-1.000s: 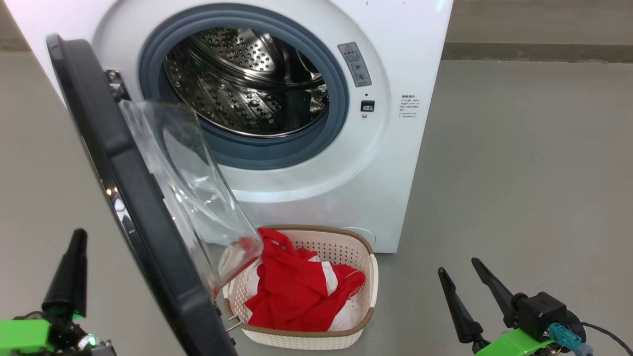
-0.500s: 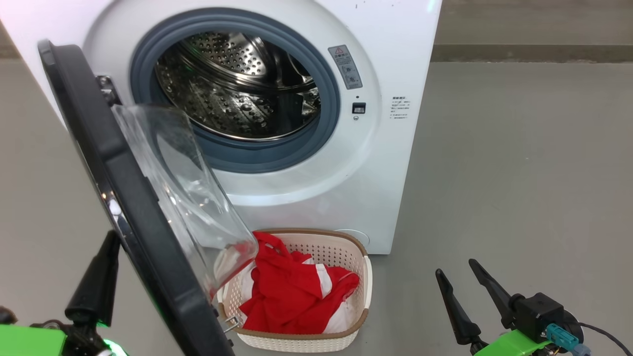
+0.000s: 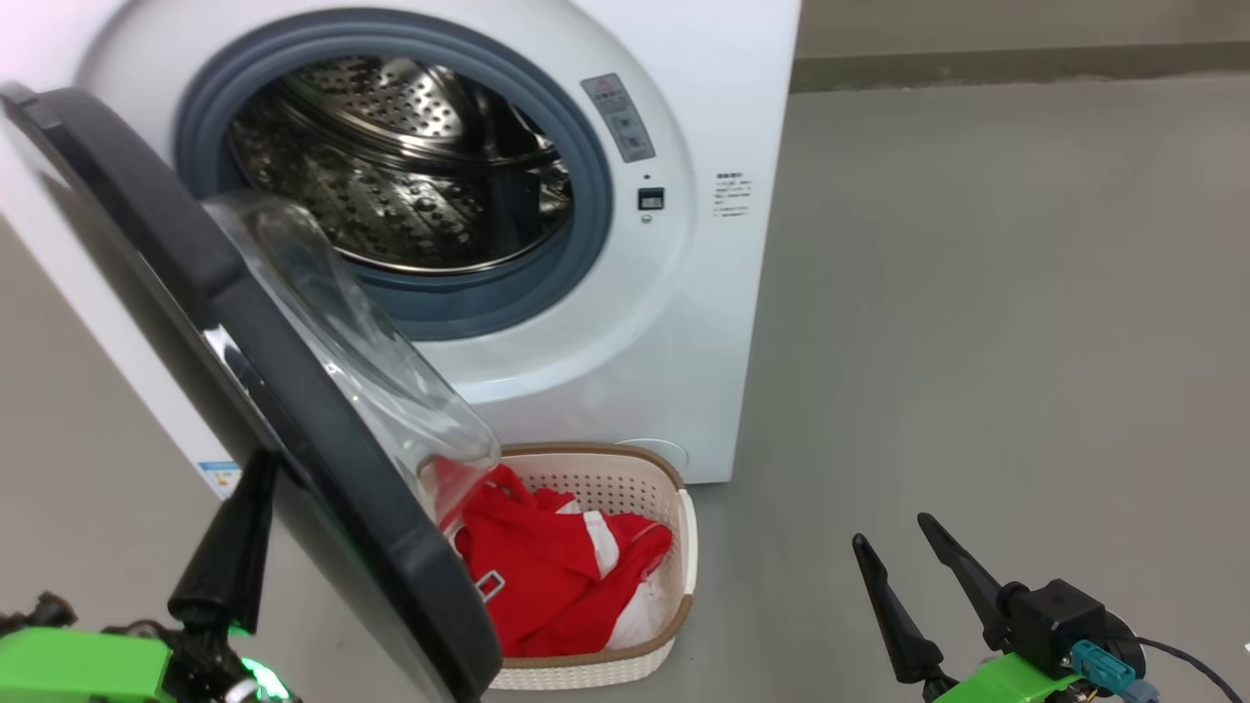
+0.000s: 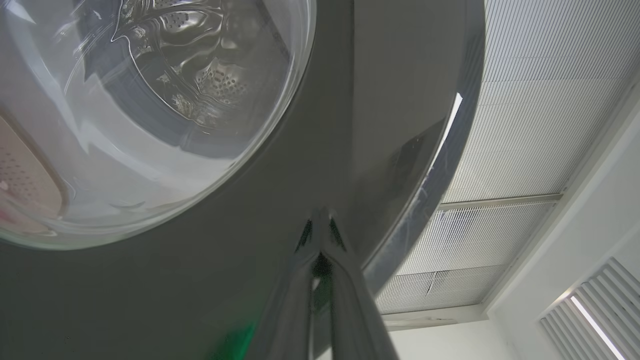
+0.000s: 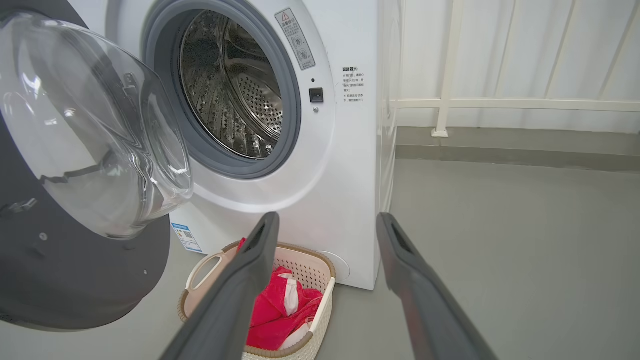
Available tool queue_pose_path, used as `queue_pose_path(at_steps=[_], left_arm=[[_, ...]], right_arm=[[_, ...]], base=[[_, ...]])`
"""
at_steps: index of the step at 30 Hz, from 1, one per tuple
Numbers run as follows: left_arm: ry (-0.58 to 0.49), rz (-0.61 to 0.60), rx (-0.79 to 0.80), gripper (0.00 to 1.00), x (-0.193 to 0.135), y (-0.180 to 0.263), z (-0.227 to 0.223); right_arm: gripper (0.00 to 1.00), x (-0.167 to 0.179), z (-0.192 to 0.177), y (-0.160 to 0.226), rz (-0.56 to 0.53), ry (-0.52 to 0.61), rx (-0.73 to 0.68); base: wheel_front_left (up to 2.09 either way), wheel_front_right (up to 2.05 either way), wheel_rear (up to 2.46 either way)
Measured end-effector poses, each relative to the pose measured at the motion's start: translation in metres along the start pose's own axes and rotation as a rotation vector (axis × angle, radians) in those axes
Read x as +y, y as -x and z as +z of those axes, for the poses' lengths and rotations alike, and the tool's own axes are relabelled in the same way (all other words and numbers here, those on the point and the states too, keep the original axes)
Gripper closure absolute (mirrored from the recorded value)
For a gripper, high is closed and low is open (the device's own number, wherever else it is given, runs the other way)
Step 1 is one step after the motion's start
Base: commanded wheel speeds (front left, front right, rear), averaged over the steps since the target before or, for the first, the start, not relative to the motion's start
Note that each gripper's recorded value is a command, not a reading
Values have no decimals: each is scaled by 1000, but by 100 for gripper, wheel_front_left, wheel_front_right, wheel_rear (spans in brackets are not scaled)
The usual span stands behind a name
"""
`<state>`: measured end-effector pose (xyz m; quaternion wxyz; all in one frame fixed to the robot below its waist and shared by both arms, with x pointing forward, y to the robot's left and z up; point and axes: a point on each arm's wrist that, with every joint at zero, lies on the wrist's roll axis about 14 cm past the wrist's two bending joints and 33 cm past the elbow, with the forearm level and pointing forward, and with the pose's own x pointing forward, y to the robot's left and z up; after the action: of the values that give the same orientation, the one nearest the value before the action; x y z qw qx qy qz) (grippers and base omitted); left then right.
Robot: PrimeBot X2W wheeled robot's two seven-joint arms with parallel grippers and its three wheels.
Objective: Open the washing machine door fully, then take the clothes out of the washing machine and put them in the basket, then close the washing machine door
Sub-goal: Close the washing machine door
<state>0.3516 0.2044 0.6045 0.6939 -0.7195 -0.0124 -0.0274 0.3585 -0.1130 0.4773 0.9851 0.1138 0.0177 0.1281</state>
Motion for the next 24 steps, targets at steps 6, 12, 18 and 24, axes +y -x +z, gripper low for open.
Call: queue_pose_path(at_steps=[6,12,18,24], left_arm=[[26,-15,29,100,-1,-18,-13],[56,-32,93,100,-1,-40,-40],[67,-55,126,100,-3,-69,-57],[81,-59,155,100,-2,-99,-73]], right_arm=[[0,-11,-1,6,-38,-4,2],[0,-25,-1,11,-83,-5,1],[0,-39,4,9,-121,0,-12],[0,-51,0,13,-162,-2,1]], base=[[0,0,0],[0,0,0],[0,0,0],[0,0,0]])
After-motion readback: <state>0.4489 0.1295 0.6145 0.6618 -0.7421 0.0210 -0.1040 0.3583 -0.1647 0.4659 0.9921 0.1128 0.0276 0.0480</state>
